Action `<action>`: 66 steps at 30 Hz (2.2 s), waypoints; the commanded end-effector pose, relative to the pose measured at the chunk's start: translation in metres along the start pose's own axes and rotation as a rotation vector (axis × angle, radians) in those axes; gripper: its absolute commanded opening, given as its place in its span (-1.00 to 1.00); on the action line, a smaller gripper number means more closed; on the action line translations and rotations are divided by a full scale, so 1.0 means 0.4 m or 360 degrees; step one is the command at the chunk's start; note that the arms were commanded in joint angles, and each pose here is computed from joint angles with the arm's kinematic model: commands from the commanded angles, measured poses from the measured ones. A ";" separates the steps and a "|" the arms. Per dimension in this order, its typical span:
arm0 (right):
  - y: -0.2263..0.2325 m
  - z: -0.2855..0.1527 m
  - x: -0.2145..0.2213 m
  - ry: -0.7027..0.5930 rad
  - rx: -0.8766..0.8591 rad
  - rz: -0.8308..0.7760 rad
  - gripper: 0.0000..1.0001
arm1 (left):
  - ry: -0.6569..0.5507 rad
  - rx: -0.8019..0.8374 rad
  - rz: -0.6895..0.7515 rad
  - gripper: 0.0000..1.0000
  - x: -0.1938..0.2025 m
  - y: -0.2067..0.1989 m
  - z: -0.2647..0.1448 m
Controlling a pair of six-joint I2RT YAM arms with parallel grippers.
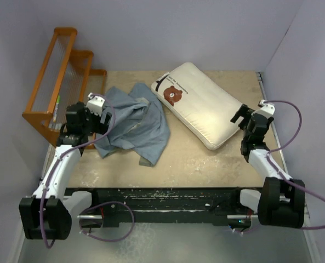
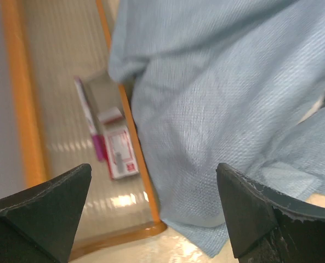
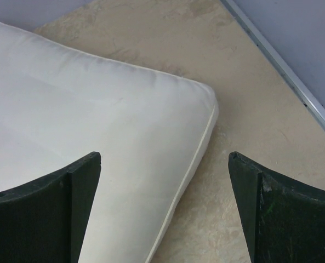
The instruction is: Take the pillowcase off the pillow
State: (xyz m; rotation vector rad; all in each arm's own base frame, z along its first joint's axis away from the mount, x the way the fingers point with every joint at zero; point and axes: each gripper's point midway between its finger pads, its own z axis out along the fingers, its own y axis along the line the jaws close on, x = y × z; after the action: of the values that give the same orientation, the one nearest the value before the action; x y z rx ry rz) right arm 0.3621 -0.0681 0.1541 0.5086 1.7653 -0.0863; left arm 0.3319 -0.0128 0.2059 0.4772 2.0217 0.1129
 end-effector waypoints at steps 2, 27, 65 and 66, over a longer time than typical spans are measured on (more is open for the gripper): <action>-0.016 0.018 -0.043 -0.0237 0.0060 -0.0079 0.99 | -0.0398 -0.0186 -0.0363 0.99 0.029 0.052 0.096; 0.008 -0.188 0.019 -0.0188 -0.0268 -0.0439 0.99 | -0.0510 -0.0263 -0.0384 0.98 0.202 0.004 0.089; -0.023 -0.136 0.093 -0.0071 -0.0157 -0.0402 0.99 | -0.0512 -0.0064 -0.0436 0.08 0.245 -0.102 -0.014; -0.022 -0.134 0.095 -0.0061 -0.0160 -0.0407 0.99 | -0.0521 -0.0119 -0.0460 -0.22 0.248 -0.091 -0.021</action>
State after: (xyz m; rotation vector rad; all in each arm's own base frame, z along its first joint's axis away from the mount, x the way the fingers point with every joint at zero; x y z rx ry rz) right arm 0.3018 -0.0369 0.1221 0.1485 1.8151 -0.1394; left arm 0.2734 -0.0258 0.1026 0.2580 1.8063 -0.1521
